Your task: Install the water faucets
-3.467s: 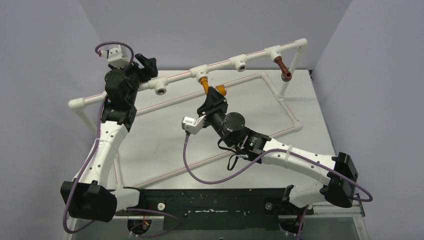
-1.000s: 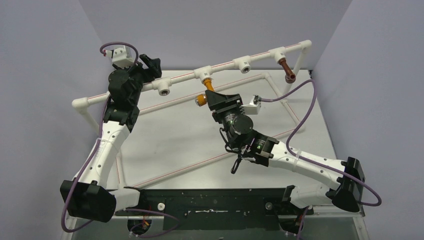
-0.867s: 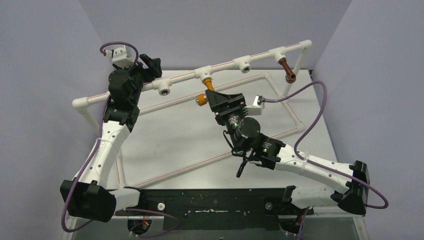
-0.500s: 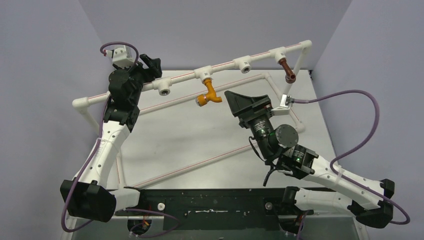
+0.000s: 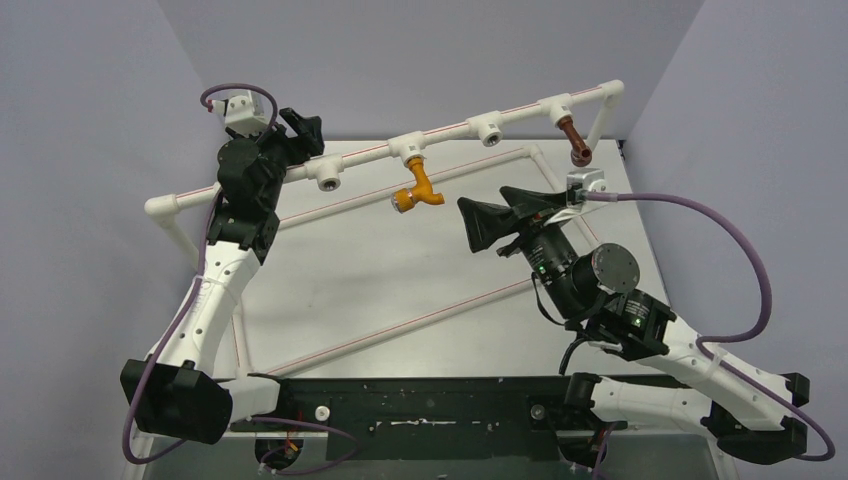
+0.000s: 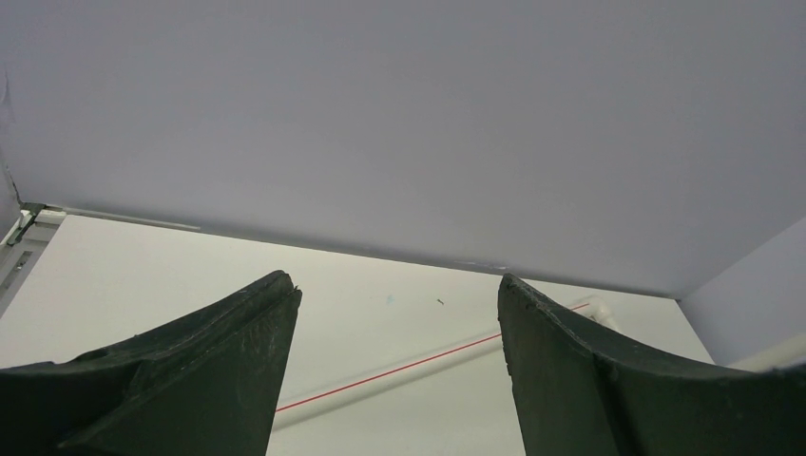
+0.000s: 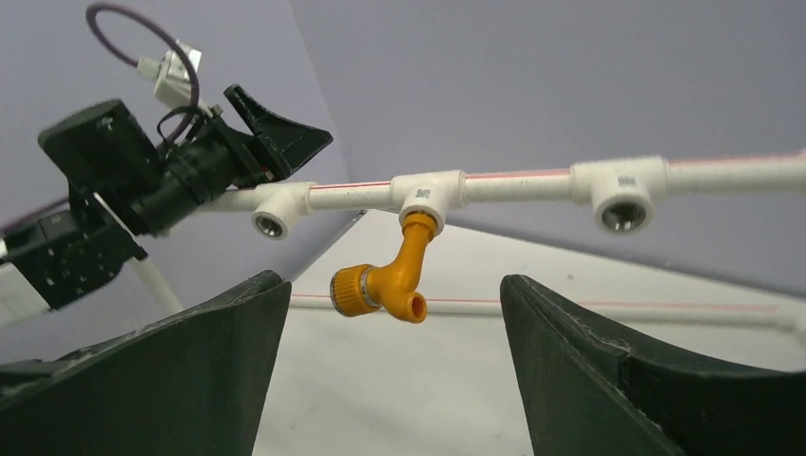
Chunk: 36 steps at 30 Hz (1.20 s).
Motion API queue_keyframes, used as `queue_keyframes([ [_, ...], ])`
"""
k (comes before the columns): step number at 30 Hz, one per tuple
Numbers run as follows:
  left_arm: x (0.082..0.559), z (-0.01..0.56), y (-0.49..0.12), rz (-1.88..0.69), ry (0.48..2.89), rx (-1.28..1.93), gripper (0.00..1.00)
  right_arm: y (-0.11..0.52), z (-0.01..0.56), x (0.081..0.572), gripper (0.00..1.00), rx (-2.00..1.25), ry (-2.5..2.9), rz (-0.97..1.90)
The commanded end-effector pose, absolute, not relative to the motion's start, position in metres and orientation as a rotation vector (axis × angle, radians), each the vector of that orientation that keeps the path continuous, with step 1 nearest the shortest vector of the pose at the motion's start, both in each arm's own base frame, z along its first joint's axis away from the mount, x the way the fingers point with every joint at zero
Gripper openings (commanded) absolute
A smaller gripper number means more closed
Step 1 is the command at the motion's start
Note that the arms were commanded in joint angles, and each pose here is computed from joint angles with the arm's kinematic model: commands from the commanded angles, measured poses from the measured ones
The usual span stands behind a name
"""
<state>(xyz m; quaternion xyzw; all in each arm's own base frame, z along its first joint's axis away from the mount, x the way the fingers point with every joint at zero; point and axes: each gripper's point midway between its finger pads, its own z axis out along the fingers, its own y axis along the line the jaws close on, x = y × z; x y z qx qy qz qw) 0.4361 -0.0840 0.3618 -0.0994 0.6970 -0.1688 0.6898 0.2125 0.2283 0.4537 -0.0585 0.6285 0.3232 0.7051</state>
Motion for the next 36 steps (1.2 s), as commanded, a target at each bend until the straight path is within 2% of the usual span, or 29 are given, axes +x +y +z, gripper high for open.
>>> queue_keyframes([
  [1,0.352,0.115,-0.118,-0.334,2.436,-0.061,0.74,0.235,0.479,0.204,0.84,-0.567,1.235,0.465],
  [10,0.351,0.116,-0.119,-0.327,2.432,-0.052,0.74,0.26,0.463,0.201,0.83,-1.11,0.981,0.114],
  [17,0.351,0.116,-0.121,-0.335,2.436,-0.048,0.74,0.275,0.438,0.224,0.83,-1.348,0.882,-0.217],
  [29,0.351,0.114,-0.121,-0.328,2.442,-0.043,0.74,0.296,0.407,0.263,0.82,-1.476,0.761,-0.677],
  [36,0.351,0.114,-0.121,-0.329,2.444,-0.042,0.74,0.307,0.402,0.272,0.75,-1.428,0.721,-0.759],
])
